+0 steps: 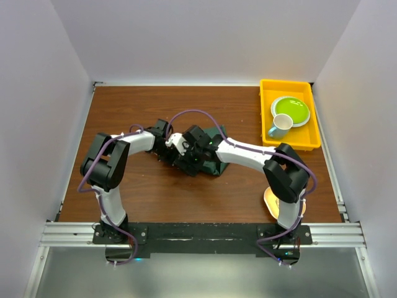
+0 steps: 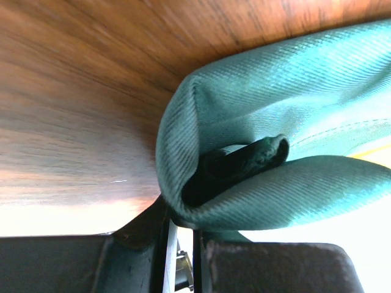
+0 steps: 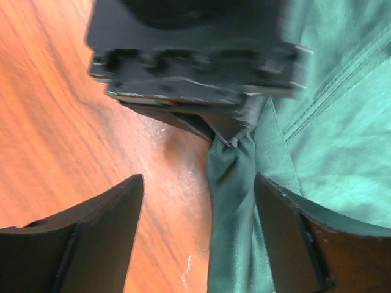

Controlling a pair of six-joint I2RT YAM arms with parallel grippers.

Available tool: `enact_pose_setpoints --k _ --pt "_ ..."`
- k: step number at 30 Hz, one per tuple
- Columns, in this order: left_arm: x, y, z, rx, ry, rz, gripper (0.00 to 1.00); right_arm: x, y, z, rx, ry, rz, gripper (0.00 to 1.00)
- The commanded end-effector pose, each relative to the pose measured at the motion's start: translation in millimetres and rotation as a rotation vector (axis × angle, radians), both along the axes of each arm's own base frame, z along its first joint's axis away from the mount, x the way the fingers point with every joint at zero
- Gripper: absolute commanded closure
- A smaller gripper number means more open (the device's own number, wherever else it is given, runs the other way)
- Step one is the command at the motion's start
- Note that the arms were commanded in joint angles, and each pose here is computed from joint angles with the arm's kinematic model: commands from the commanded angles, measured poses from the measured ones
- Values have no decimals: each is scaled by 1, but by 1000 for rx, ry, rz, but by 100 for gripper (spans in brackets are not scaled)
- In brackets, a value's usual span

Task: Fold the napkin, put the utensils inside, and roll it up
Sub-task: Roll the napkin with the utensil

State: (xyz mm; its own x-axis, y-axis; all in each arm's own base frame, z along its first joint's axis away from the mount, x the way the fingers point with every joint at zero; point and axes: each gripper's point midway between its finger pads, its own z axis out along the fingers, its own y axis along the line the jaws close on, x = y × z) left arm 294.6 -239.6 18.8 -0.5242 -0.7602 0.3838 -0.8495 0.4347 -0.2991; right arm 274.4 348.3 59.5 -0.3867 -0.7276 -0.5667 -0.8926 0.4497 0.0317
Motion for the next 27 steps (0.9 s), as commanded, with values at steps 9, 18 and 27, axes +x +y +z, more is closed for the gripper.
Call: enact_pose_setpoints --k 9,18,27 --pt "-2 6 7 44 -15 -22 100 21 -8 -19 -179 -222 24 37" --pt "2 2 12 21 -27 -16 100 8 3 -36 -146 -157 35 40" --pt "6 3 22 -7 -87 -29 100 12 -7 -55 -195 -122 -102 81"
